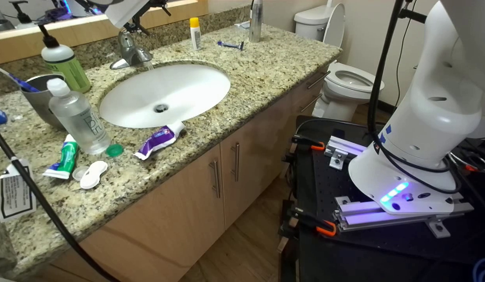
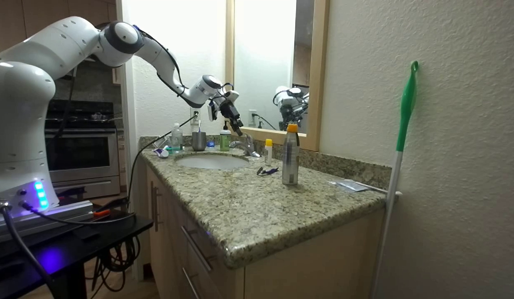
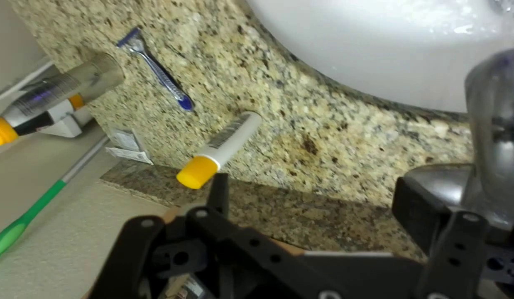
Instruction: Close the faucet
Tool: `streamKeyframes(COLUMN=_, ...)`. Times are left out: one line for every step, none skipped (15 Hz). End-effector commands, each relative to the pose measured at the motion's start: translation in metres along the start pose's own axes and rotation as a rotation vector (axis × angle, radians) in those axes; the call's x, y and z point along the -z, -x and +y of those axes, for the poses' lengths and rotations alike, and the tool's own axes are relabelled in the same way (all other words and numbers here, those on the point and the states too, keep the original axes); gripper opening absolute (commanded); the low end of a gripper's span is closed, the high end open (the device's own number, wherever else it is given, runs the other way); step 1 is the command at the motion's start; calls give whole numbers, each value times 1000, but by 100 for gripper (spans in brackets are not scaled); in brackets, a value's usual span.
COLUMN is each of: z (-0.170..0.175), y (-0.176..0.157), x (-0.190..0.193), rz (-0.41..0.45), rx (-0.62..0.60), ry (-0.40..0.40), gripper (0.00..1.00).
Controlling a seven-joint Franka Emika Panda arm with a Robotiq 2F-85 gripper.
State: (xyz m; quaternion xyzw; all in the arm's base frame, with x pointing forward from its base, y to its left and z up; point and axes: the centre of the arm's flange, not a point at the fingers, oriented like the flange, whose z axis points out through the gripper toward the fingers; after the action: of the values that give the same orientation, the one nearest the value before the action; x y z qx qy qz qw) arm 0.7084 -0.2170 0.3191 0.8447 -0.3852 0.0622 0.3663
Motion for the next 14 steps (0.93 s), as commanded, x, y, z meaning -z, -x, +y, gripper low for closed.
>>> streamKeyframes(z=-18, y=2, x=-19, rz=-67, rx=83, ry=88, gripper=100)
streamKeyframes(z=-21, y=6, x=-23, rz=-68, rx=91, ry=94, gripper=100)
streamKeyframes(z=-22, y=7, x=-24, rz=-63, rx=97, ry=91, gripper=100)
streamKeyframes(z=-23, y=8, x=-21, rz=-26, rx=80, ry=75, gripper=100)
streamKeyframes(z=-19, y=2, x=-8, rz=1, rx=61, ry=46, gripper=100)
streamKeyframes(z=-12, y=-4, x=6, rz=30, rx=38, ry=28, gripper=100)
streamKeyframes(z=-5, y=-14, x=21, rz=81, rx=17, ry=9, gripper=100)
streamKeyframes(z=7, y=-23, x=39, rz=127, rx=-1, ry=0, gripper=100)
streamKeyframes(z=16, y=-31, x=55, rz=163, rx=-15, ry=-9, gripper=100)
streamKeyframes(z=26, y=-38, x=68, rz=196, rx=-30, ry=-11, gripper=100)
streamKeyframes(z=33, y=-47, x=78, rz=243, rx=-51, ry=-10, gripper=100)
streamKeyframes(z=16, y=-38, x=64, rz=181, rx=-19, ry=3, gripper=100)
streamKeyframes(z=26, y=-46, x=76, rz=209, rx=-36, ry=-3, gripper=100)
streamKeyframes(z=34, y=-50, x=84, rz=219, rx=-45, ry=-8, gripper=100)
